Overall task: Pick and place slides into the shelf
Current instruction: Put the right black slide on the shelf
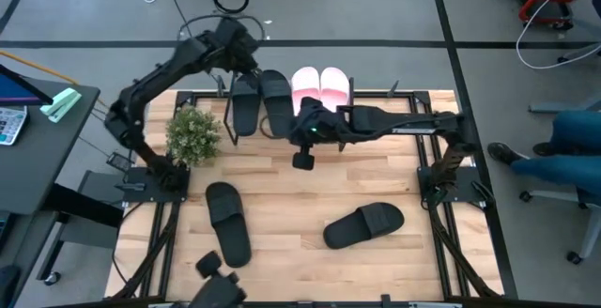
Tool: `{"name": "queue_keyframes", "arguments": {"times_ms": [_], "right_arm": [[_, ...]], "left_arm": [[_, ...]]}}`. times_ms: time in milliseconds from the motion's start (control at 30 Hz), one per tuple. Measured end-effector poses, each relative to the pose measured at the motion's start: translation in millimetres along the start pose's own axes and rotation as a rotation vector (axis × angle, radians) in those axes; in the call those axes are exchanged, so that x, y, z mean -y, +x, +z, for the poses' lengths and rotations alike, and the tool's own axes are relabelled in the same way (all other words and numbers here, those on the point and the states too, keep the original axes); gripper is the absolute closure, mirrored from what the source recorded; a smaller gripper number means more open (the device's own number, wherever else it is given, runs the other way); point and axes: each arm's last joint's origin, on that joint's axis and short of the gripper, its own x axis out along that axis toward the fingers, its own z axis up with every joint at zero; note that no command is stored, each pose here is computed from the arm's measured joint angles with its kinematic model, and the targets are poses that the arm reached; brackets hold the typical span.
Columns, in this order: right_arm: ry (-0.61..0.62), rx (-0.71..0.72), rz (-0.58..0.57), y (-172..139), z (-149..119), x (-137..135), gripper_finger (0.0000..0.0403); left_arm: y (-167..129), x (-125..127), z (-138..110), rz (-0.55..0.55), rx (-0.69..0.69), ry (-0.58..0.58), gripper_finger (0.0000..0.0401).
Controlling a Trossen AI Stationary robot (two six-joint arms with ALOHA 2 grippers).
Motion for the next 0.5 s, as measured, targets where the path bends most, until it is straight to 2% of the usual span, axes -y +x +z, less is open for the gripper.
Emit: {"name": "queue_keyframes", "arguments": {"times_ms": [133,233,500], "right_arm": [[-0.011,-0.041,-0.02,17,-6,8,0.0396],[0.002,-0.048,-0.036,20,-7,17,0.0393],[0.023,-0.055,-0.059,22,-9,30,0.0398]], "left_arm": [[34,3,-2,-0.014,-0.058,0.056,0.0398],[49,4,-4,-0.02,-0.092,0.074,0.0399],[53,5,-5,-0.023,-0.097,0.084,0.0399]]}}
